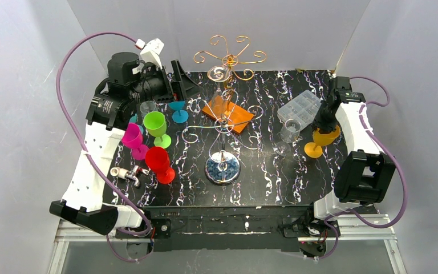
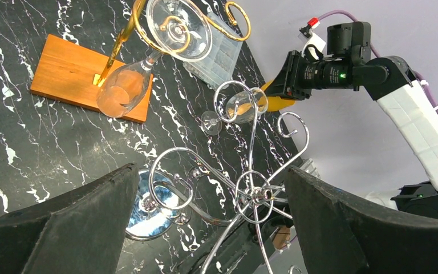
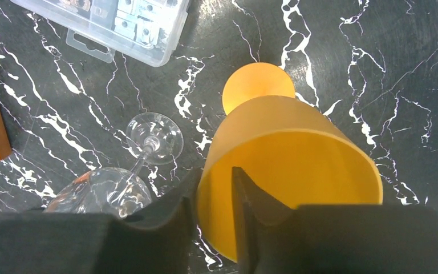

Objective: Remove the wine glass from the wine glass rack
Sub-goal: Place the wine glass at the center of the board.

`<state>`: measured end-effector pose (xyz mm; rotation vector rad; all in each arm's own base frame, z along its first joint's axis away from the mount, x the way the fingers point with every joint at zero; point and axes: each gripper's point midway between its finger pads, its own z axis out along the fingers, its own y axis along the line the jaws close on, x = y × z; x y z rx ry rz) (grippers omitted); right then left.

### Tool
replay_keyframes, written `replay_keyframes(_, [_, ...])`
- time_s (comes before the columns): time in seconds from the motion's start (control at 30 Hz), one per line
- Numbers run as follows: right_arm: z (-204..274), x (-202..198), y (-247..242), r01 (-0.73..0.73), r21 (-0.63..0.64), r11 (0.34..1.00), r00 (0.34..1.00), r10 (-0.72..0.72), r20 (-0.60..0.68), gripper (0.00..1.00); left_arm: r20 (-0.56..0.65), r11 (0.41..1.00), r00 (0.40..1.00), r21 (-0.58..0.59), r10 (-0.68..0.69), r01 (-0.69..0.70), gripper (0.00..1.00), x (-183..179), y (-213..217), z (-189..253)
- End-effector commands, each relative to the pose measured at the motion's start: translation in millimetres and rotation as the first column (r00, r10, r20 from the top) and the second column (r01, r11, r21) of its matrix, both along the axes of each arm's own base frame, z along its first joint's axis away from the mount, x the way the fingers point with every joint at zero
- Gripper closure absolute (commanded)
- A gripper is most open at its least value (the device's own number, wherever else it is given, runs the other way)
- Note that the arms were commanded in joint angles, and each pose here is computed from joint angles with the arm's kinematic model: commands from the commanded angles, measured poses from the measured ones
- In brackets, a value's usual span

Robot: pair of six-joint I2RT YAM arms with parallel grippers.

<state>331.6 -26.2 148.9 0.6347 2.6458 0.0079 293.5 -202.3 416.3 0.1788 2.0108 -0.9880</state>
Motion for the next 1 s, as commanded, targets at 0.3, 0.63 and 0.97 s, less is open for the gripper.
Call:
replay_keyframes(0.3, [59, 3, -17, 0.034, -0.088, 0.996, 0.995, -0.025, 0.097, 0.33, -0.005, 0.999, 1.0, 0.025, -0.024, 0.024, 0.02, 1, -6, -4])
replay_keyframes(0.63, [139, -4, -16, 0.033, -0.105, 0.994, 0.966, -0.005, 0.26, 0.25, -0.003, 0.998, 1.0, 0.067, -0.004, 0.004, 0.02, 16, -9, -8])
replay_keyframes(0.97, [193, 12, 39, -0.096, -0.057, 0.994, 0.909, 0.11, 0.403, 0.19, 0.148, 0.938, 0.988, 0.332, 0.05, -0.098, 0.02, 62, -11, -4])
